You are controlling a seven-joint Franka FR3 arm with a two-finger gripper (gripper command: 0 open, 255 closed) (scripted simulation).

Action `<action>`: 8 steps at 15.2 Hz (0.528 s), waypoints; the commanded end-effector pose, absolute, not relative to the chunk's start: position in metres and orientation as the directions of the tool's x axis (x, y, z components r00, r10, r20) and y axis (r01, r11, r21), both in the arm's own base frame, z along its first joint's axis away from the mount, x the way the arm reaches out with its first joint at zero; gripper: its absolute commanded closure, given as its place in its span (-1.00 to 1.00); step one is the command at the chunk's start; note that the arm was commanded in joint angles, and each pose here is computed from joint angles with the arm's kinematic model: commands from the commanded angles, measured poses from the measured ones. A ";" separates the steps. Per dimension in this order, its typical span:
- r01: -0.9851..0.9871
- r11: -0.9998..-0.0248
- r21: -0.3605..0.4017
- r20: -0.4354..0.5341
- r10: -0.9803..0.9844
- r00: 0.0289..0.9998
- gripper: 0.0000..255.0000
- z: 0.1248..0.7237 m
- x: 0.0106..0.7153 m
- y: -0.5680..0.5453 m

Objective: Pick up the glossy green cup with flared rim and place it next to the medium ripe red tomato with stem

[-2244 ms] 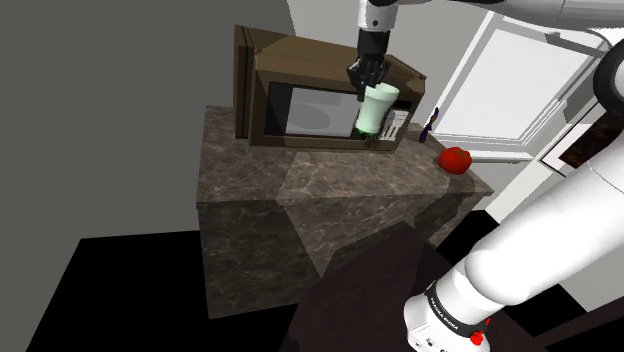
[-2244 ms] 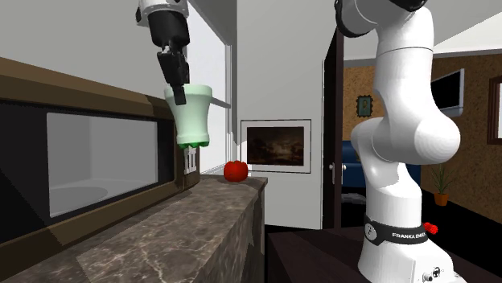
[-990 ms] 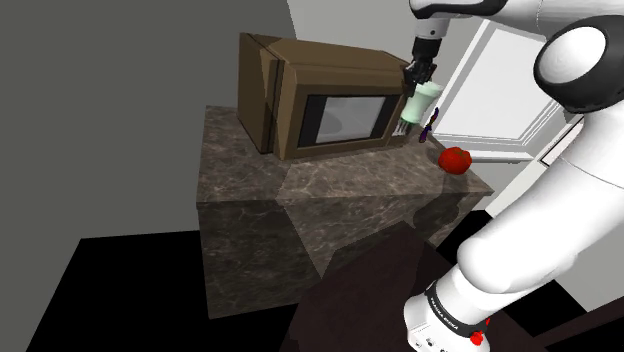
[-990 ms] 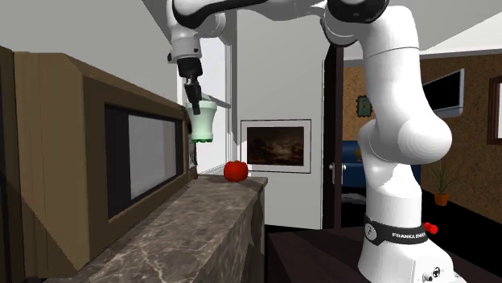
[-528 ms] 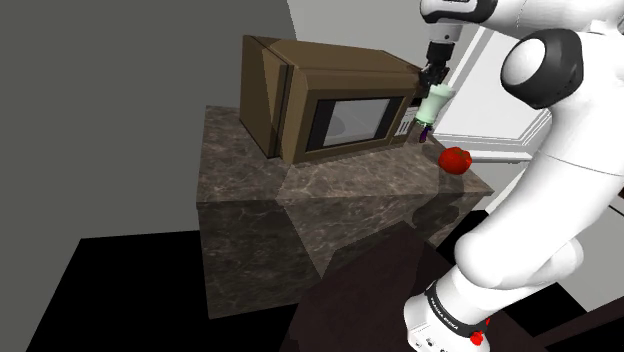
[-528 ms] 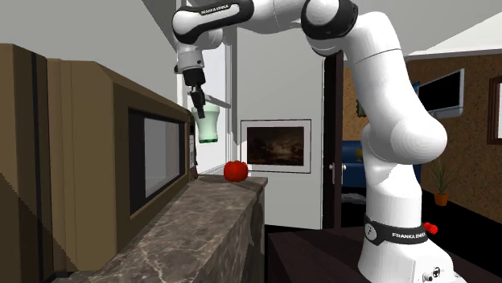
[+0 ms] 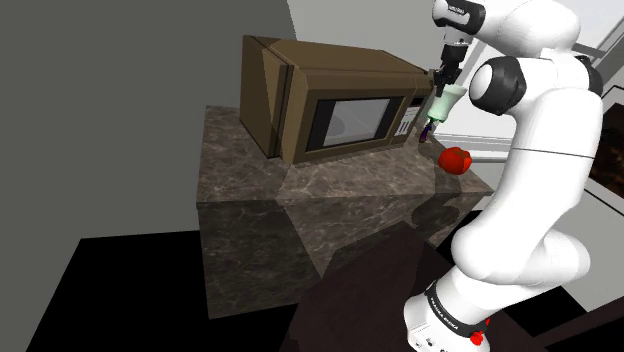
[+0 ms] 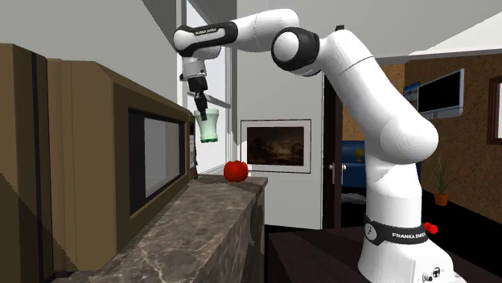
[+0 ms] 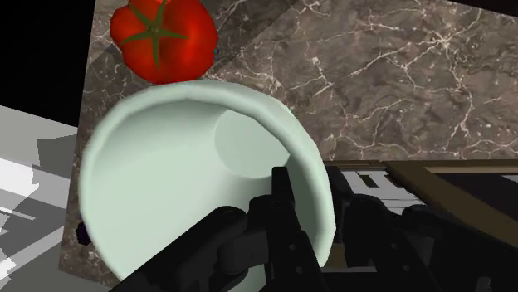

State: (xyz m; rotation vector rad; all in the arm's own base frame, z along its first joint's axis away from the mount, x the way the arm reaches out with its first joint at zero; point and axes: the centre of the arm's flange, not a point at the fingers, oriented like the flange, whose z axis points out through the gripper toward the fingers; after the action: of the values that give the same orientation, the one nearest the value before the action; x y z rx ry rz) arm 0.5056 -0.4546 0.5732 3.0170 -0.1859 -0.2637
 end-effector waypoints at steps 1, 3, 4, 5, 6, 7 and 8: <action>-0.100 -0.983 0.154 -0.120 -0.119 0.986 1.00 0.581 0.511 -0.498; -0.100 -0.983 0.154 -0.120 -0.119 0.986 1.00 0.570 0.511 -0.498; -0.100 -0.983 0.154 -0.120 -0.119 0.986 1.00 0.565 0.511 -0.498; -0.100 -0.983 0.154 -0.120 -0.119 0.986 1.00 0.559 0.511 -0.498; -0.100 -0.983 0.154 -0.120 -0.119 0.986 1.00 0.554 0.511 -0.498; -0.100 -0.983 0.154 -0.120 -0.119 0.986 1.00 0.549 0.511 -0.498; -0.100 -0.983 0.154 -0.120 -0.119 0.986 1.00 0.544 0.511 -0.498</action>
State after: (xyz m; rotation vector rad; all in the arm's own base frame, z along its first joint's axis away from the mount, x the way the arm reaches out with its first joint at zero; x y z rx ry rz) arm 0.5104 -0.4975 0.5489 2.9841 -0.1658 -0.1945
